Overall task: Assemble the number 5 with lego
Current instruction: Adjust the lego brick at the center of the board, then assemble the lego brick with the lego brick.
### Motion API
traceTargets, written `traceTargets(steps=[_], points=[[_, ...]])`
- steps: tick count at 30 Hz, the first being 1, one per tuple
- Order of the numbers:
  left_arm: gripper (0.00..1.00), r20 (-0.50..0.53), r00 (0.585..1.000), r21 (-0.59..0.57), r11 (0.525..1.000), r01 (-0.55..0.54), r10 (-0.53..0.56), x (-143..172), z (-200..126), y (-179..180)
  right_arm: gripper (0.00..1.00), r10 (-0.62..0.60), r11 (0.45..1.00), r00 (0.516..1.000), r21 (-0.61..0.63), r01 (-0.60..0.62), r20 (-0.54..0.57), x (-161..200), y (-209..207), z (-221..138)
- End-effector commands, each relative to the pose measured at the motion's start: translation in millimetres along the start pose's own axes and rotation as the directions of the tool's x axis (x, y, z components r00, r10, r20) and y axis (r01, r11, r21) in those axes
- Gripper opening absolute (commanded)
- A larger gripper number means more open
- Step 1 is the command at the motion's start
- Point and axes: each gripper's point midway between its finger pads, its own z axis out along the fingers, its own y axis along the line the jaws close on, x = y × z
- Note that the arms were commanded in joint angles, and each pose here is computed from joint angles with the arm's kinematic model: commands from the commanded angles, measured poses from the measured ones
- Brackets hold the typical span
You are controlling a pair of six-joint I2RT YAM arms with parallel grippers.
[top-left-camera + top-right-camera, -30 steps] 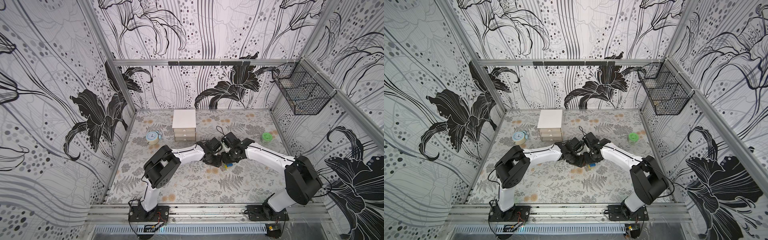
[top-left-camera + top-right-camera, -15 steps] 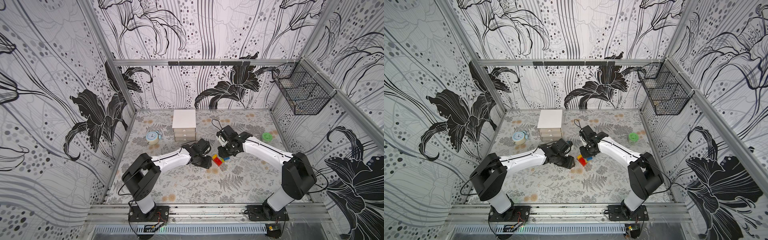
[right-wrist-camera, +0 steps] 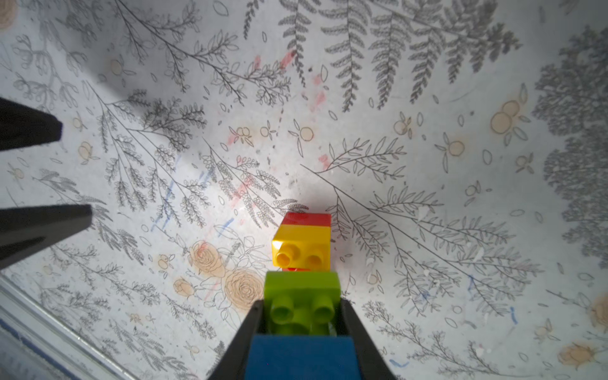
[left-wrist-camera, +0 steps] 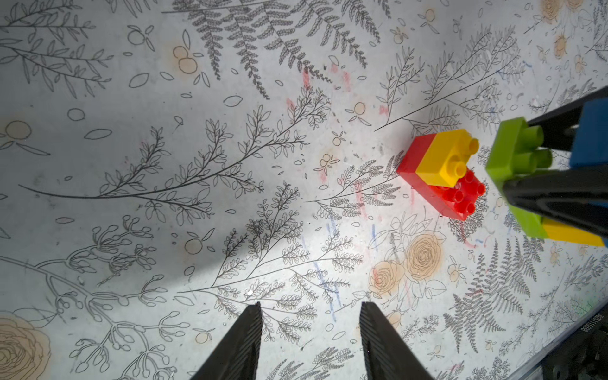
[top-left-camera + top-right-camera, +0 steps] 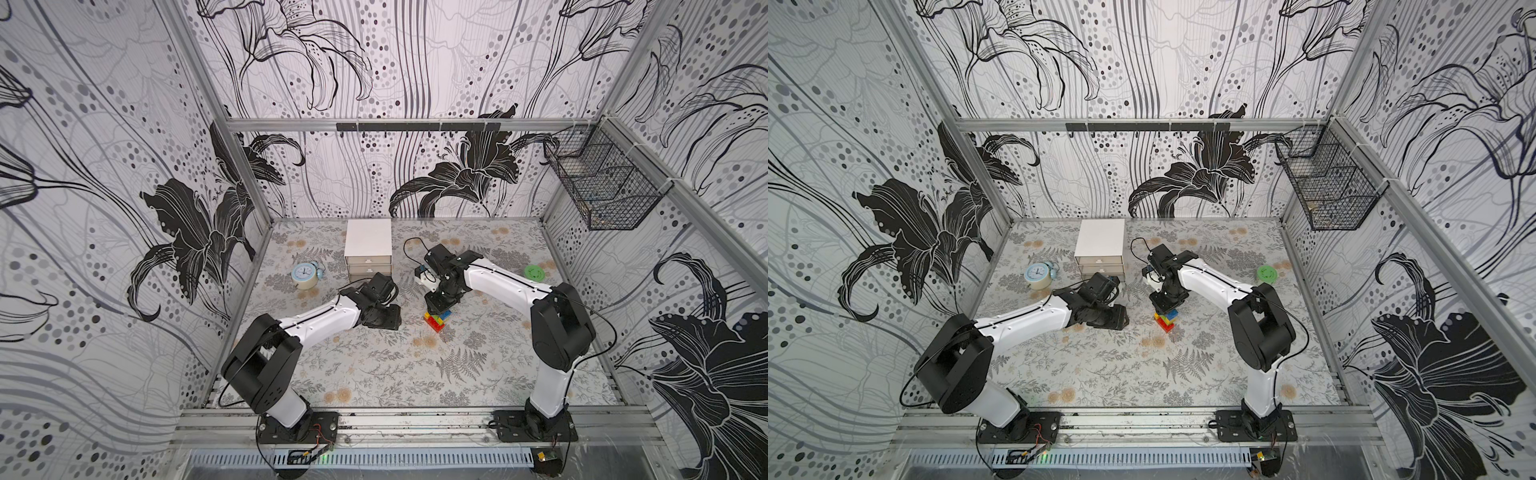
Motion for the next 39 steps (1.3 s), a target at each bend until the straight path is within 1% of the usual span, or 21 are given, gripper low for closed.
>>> traceTargets(steps=[1, 8, 16, 28, 39], points=[[0.52, 0.030, 1.000, -0.005, 1.000, 0.005, -0.005, -2, -5, 5, 0.26, -0.035, 0.999, 0.998, -0.023, 0.033, -0.059, 7, 2, 1], [0.52, 0.027, 0.999, -0.008, 1.000, 0.018, -0.018, 2, -1, 9, 0.25, -0.021, 1.000, 0.996, 0.011, 0.022, -0.089, 6, -4, 8], [0.52, 0.027, 0.999, -0.007, 1.000, 0.026, -0.026, 3, 1, 10, 0.26, -0.017, 0.999, 0.996, 0.040, 0.020, -0.092, 6, -7, 11], [0.52, 0.022, 0.999, -0.011, 0.999, 0.037, -0.037, 6, 4, 12, 0.25, -0.034, 0.997, 0.993, 0.066, 0.042, -0.116, 6, 0, 20], [0.52, 0.016, 0.999, -0.017, 0.999, 0.039, -0.039, 9, 7, 14, 0.26, -0.026, 0.993, 0.985, 0.113, 0.046, -0.169, 14, -1, 31]])
